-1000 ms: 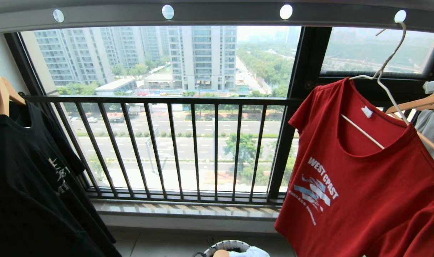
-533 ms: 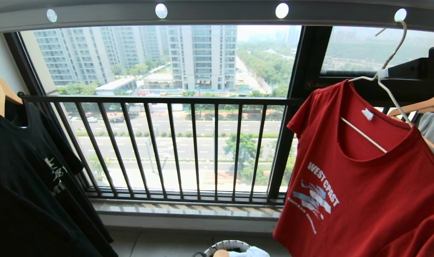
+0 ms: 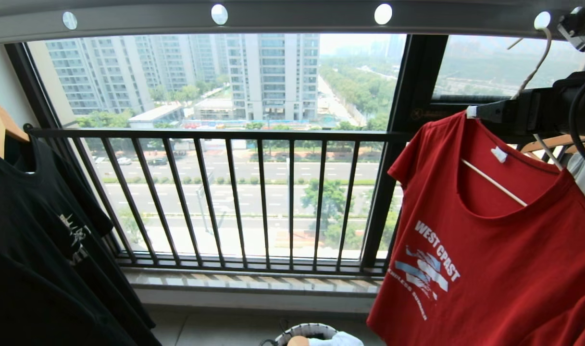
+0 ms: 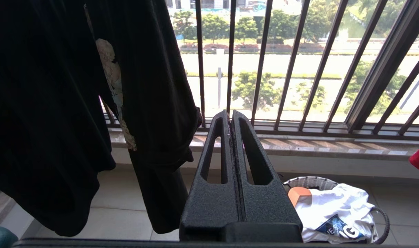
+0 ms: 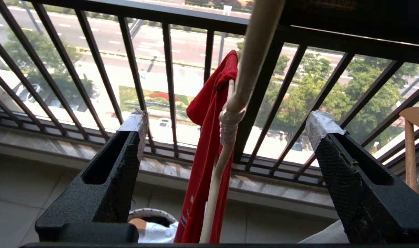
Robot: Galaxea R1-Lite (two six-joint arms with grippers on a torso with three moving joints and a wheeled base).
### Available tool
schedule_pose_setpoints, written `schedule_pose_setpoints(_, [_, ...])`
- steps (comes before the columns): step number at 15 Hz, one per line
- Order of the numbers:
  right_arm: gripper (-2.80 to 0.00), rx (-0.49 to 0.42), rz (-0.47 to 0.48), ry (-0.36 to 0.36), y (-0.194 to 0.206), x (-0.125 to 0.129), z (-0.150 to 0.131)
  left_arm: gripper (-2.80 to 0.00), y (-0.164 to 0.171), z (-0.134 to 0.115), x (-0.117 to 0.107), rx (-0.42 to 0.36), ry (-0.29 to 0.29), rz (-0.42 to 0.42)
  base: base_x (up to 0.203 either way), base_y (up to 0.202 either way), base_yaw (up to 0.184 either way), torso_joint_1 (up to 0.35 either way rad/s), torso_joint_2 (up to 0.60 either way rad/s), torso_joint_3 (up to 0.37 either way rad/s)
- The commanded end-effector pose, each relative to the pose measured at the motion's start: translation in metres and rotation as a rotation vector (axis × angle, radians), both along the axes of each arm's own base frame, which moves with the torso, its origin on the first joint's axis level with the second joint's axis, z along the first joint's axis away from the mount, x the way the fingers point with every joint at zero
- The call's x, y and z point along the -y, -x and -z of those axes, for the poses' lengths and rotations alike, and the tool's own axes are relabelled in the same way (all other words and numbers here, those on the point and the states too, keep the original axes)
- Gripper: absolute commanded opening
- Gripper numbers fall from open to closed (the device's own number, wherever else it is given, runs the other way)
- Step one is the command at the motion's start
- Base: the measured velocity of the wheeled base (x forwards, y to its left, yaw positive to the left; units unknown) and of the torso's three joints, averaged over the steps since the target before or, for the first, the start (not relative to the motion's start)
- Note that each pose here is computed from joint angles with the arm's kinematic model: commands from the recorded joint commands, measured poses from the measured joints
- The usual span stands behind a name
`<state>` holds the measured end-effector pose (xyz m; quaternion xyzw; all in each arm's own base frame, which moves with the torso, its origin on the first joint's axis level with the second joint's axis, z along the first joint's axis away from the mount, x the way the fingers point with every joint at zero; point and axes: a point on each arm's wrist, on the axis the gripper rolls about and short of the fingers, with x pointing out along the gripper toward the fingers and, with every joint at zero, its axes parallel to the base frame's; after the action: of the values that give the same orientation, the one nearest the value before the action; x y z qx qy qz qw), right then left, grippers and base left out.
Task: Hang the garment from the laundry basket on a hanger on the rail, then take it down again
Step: Take the clothes off the clothes rack
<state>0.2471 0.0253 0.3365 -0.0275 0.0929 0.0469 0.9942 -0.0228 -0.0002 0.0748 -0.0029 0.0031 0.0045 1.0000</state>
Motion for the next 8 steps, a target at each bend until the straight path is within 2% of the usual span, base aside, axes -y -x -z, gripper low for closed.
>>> schedule_pose_setpoints(1, [0.0, 0.011, 0.005, 0.0, -0.013, -0.001, 0.01, -2.8, 0.0, 0.0, 0.0, -0.001, 0.0, 0.0, 0.0, 0.0, 0.0, 0.0, 0.0, 0.0])
schedule_pose_setpoints(4, [0.0, 0.033, 0.023, -0.003, -0.023, 0.001, 0.014, -2.8, 0.0, 0.0, 0.0, -0.001, 0.0, 0.0, 0.0, 0.0, 0.0, 0.0, 0.0, 0.0])
schedule_pose_setpoints(5, [-2.8, 0.032, 0.031, -0.002, -0.025, 0.002, 0.015, -2.8, 0.0, 0.0, 0.0, -0.001, 0.0, 0.0, 0.0, 0.0, 0.0, 0.0, 0.0, 0.0])
schedule_pose_setpoints(8, [-2.8, 0.032, 0.04, -0.004, -0.028, 0.003, 0.016, -2.8, 0.0, 0.0, 0.0, -0.001, 0.0, 0.0, 0.0, 0.0, 0.0, 0.0, 0.0, 0.0])
